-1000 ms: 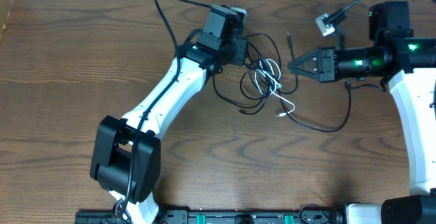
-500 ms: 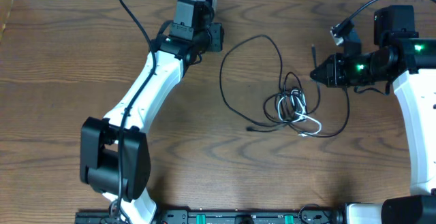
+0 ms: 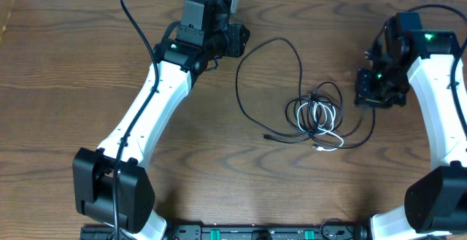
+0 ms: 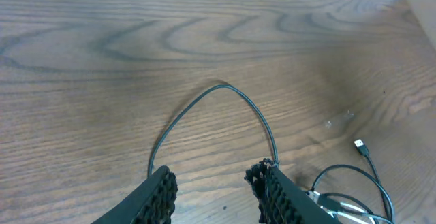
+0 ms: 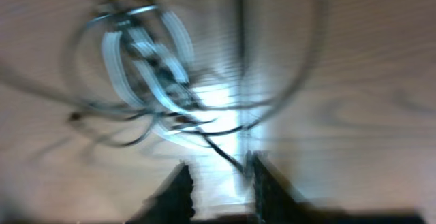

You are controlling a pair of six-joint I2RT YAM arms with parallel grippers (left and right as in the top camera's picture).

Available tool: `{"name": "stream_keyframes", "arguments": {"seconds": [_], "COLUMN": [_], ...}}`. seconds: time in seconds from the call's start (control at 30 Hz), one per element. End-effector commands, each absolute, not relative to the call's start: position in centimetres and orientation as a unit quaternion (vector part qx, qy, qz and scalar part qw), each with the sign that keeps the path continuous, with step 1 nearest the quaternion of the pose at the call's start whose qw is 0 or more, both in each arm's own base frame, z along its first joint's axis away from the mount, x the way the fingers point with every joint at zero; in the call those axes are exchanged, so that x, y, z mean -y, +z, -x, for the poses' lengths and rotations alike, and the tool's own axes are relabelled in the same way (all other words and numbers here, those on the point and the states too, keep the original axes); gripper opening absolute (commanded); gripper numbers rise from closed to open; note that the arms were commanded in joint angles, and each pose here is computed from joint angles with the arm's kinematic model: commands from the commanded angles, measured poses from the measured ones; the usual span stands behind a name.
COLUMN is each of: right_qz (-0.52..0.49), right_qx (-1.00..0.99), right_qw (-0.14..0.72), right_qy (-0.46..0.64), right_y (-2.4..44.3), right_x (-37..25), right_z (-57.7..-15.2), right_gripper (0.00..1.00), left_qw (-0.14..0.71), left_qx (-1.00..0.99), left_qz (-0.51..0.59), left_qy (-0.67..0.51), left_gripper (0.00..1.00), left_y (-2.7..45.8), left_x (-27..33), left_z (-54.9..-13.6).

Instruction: Untangle cables

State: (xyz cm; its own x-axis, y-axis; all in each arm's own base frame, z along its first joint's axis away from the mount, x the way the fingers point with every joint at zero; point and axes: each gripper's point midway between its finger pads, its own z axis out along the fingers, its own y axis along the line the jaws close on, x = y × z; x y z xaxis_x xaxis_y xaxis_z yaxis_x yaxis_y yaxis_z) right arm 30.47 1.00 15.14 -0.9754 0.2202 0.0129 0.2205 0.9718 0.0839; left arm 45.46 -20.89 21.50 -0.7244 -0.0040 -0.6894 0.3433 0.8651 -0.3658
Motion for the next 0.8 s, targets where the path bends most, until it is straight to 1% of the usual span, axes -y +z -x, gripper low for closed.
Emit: {"name": "stream_keyframes", "arguments": {"seconds": [0.0,0.03,0.13,0.3,0.37,0.5,0.67,0.77], "right_qz": [0.149,0.149,0.145,0.033,0.024,0.001,0.044,0.067], "right_qx": [0.988,0.988,0.989,0.995,0.994,0.991,0.99,0.989], "right_qw": [-0.002,-0.001,0.0,-0.018,-0.033,-0.055,-0.053,-0.037], "right_qy": [0.042,0.042,0.028,-0.096,-0.098,-0.125,-0.124,-0.123], "right_y": [15.2,15.2,15.2,15.9,15.9,15.9,14.6,13.3], "right_x": [2.0,2.0,1.5,-3.1,-3.4,-5.6,-7.0,-7.1], "right_z": [-30.1,-30.0,-30.1,-31.3,-32.0,-33.3,-34.7,-35.1], "right_gripper": [0.5,0.58,0.74,0.74,0.74,0.71,0.72,0.72], "left_qw": [0.361,0.36,0.36,0.358,0.358,0.354,0.313,0.278], "left_qx": [-0.894,-0.894,-0.895,-0.895,-0.895,-0.897,-0.915,-0.926], "left_qz": [-0.093,-0.093,-0.094,-0.096,-0.096,-0.095,-0.077,-0.044], "left_qy": [-0.249,-0.249,-0.248,-0.246,-0.246,-0.246,-0.242,-0.25], "left_gripper": [0.42,0.42,0.42,0.42,0.42,0.42,0.42,0.42], "left_y": [22.2,22.2,22.1,21.9,21.9,21.6,19.9,19.0], "left_x": [21.0,21.0,20.9,20.9,20.9,20.9,20.5,20.4], "left_z": [-45.5,-45.5,-45.5,-45.5,-45.5,-45.3,-44.2,-43.3]}}
